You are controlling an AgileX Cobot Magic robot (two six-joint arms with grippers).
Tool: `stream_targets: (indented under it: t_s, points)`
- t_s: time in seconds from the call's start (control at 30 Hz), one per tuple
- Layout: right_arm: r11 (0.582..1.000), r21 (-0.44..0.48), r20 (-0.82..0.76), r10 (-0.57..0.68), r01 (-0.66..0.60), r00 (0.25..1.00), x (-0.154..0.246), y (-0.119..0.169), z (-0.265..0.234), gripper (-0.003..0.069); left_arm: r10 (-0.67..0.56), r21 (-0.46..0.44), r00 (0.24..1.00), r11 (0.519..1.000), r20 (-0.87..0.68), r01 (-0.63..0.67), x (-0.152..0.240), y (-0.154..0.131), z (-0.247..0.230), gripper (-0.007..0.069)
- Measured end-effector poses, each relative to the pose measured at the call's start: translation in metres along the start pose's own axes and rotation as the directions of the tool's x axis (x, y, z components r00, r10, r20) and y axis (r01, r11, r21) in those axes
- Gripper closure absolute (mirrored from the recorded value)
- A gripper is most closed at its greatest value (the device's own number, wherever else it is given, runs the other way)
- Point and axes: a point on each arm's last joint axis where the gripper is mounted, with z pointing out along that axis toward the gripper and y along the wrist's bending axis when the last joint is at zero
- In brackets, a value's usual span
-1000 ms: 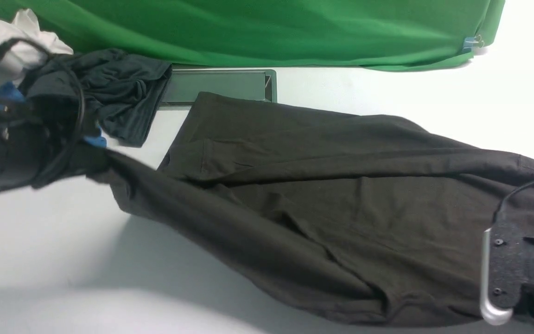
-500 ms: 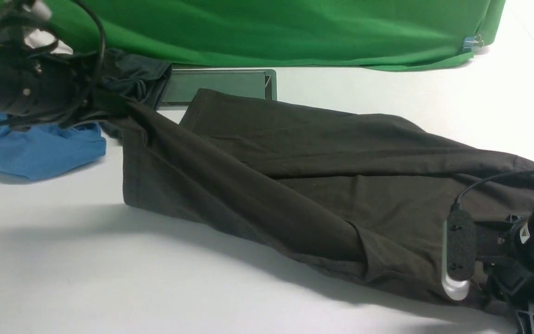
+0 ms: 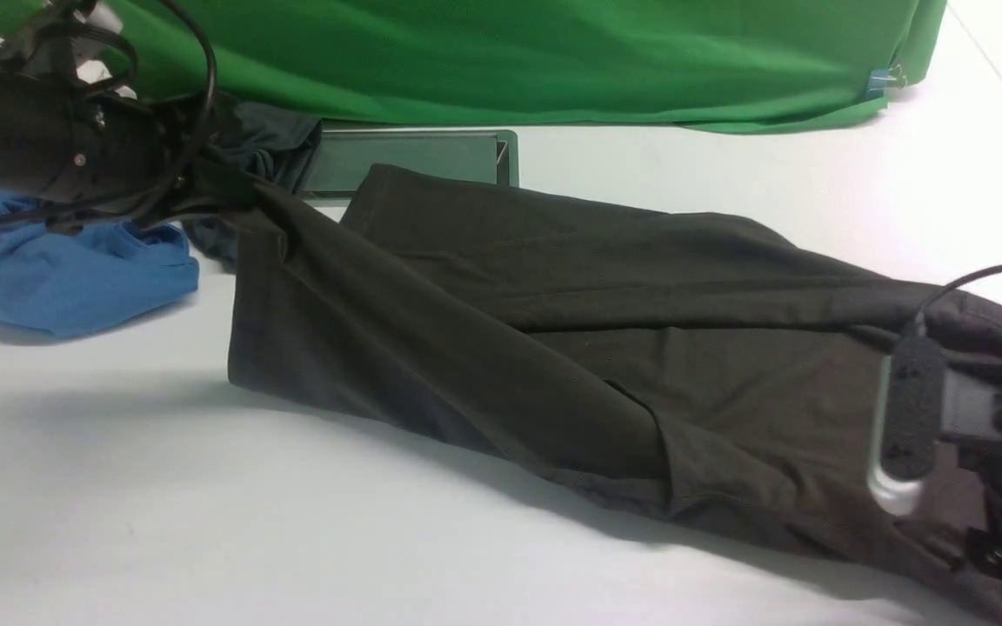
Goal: Fold a long-sleeved shirt on a white desktop.
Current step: 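Fold the black garment in half by bringing its near edge over to the far edge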
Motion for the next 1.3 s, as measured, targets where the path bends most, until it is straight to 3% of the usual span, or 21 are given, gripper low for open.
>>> stream_targets:
  t_s: [0.07, 0.23, 0.33, 0.67, 0.77, 0.87, 1.2, 1.3]
  points:
    - [1.0, 0.005, -0.007, 0.0, 0.0, 1.0, 0.01, 0.005, -0.001, 0.0022, 0.004, 0.0, 1.0, 1.0, 0.001, -0.004, 0.0, 0.0, 0.0, 0.0598]
    - [0.999, -0.038, -0.078, 0.023, -0.026, 0.997, 0.037, 0.022, 0.012, 0.0258, 0.006, 0.001, 1.0, 1.0, 0.001, -0.006, 0.0, 0.0, 0.0, 0.0598]
    - [0.998, -0.059, -0.095, 0.024, -0.03, 0.995, 0.043, 0.032, 0.018, 0.0314, 0.006, 0.001, 1.0, 1.0, 0.001, -0.006, 0.0, 0.0, 0.0, 0.0598]
    - [0.998, -0.063, -0.121, -0.009, 0.001, 0.993, 0.056, 0.049, 0.037, 0.029, 0.011, 0.001, 1.0, 1.0, 0.001, -0.011, 0.0, 0.0, 0.0, 0.0598]
    - [1.0, -0.01, -0.137, -0.019, 0.018, 0.99, 0.06, 0.047, 0.044, 0.033, 0.014, 0.001, 1.0, 1.0, 0.001, -0.014, 0.0, 0.0, 0.0, 0.0598]
    - [0.996, 0.079, -0.137, 0.047, -0.037, 0.989, 0.062, 0.037, 0.047, 0.0358, 0.016, 0.001, 1.0, 1.0, 0.001, -0.016, 0.0, 0.0, 0.0, 0.0598]
    - [0.992, 0.122, -0.101, 0.05, -0.038, 0.994, 0.059, 0.031, 0.046, 0.0363, 0.032, 0.001, 0.999, 0.999, 0.001, -0.032, 0.0, 0.0, 0.0, 0.0598]
    - [0.988, 0.148, -0.065, 0.056, -0.046, 0.996, 0.054, 0.026, 0.042, 0.0393, 0.033, 0.001, 0.999, 0.999, 0.002, -0.033, 0.0, 0.0, 0.0, 0.0598]
